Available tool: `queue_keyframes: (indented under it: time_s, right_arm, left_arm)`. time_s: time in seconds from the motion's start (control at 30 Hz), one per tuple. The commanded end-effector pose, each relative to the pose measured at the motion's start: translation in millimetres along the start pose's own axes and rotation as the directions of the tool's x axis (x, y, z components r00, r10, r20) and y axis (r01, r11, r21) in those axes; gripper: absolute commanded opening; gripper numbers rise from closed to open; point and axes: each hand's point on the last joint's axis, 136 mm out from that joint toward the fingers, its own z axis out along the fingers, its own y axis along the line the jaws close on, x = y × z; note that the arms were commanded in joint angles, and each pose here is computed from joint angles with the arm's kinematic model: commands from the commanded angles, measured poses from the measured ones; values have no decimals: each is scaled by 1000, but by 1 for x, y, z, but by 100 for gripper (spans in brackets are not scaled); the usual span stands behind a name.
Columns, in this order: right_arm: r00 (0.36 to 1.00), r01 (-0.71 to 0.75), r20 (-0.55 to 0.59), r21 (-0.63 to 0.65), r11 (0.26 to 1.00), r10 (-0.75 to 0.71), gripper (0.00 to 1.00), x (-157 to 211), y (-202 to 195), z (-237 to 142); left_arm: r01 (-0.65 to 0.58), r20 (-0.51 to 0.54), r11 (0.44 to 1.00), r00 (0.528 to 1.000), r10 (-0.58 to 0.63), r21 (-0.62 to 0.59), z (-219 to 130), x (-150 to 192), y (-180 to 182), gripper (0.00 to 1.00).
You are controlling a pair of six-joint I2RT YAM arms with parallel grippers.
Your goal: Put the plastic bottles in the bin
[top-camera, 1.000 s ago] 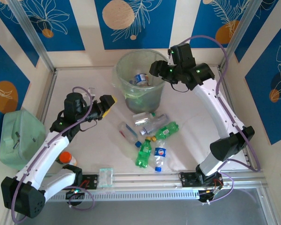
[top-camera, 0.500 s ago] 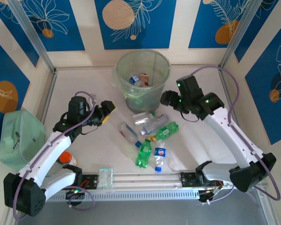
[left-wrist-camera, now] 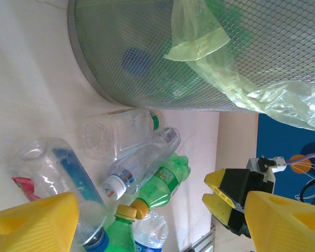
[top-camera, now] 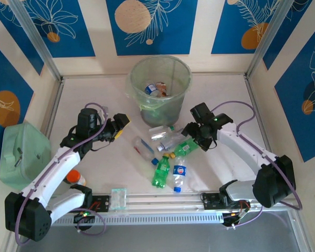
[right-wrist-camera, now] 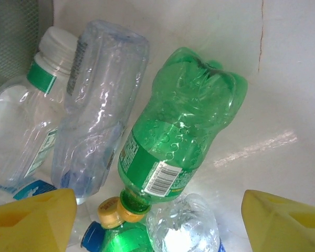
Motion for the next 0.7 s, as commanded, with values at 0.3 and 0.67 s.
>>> queue_keyframes:
  time_s: [0.3, 0.67]
  right_arm:
    - [970, 181, -193, 178, 967, -147, 86, 90, -37, 5]
    - [907, 335, -311, 127, 934, -283, 90, 107, -13, 43]
  left_arm:
    - [-3, -12, 1000, 1000, 3, -6, 6, 2, 9, 81]
    - [-7, -18, 1000, 1000, 6, -8, 2, 6, 10, 81]
